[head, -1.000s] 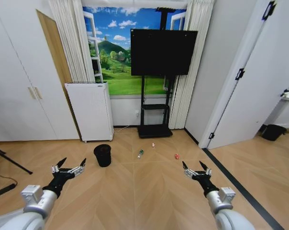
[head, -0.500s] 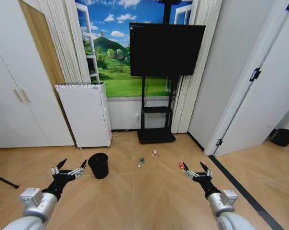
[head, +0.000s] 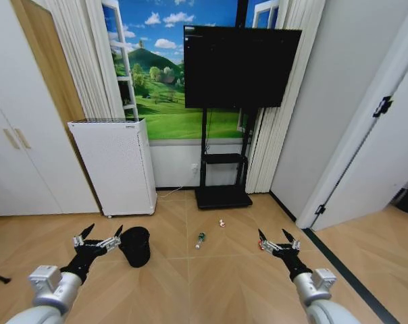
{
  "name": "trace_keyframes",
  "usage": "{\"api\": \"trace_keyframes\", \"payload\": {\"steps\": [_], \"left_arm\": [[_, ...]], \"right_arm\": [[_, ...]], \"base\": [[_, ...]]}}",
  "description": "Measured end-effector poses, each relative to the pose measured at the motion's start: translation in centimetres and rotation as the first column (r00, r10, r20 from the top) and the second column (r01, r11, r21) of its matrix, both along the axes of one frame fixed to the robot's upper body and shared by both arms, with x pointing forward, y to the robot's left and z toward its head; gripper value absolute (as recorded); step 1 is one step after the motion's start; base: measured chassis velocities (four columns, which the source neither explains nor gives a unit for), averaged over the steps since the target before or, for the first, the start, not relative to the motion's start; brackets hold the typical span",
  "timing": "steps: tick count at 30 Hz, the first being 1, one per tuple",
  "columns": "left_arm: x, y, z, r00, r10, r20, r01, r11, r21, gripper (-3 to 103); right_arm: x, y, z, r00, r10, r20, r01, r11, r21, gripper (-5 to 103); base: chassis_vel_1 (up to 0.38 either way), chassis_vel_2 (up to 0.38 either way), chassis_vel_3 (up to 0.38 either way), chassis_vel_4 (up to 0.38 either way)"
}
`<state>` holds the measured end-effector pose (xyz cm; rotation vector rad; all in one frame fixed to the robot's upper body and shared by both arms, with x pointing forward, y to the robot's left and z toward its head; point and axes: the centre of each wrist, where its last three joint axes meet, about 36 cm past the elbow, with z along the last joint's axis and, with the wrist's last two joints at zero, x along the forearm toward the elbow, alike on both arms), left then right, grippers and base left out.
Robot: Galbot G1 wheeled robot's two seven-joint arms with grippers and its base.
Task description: Pick up the trash bin and place the garbage on the floor into it.
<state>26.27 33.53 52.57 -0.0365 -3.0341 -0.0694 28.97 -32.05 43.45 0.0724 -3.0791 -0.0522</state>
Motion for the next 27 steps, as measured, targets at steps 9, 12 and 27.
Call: {"api": "trace_keyframes", "payload": {"steps": [9,12,27], "left_arm": [[0.3,-0.05,-0.14,1.0,0.0,-0.007,0.0,1.0,-0.001,100],[0.38,-0.05,-0.26,1.0,-0.001,-0.009,0.001,1.0,-0.004,100],[0.66,-0.06,-0.4,1.0,-0.001,-0.008,0.001,1.0,-0.008,100]], "right_arm": [[0.09,0.18,-0.69,1.0,0.004,-0.005,-0.004,1.0,0.009,100],[0.05,0.27,-0.75,1.0,0.006,-0.006,-0.006,1.0,0.008,100],[0.28,0.22,-1.01,1.0,0.006,-0.009,-0.006,1.0,-0.01,100]], "base": [[-0.212,0.202,0.209,-0.2],[-0.21,0.217,0.218,-0.216],[-0.215,0.215,0.208,-0.212]]}}
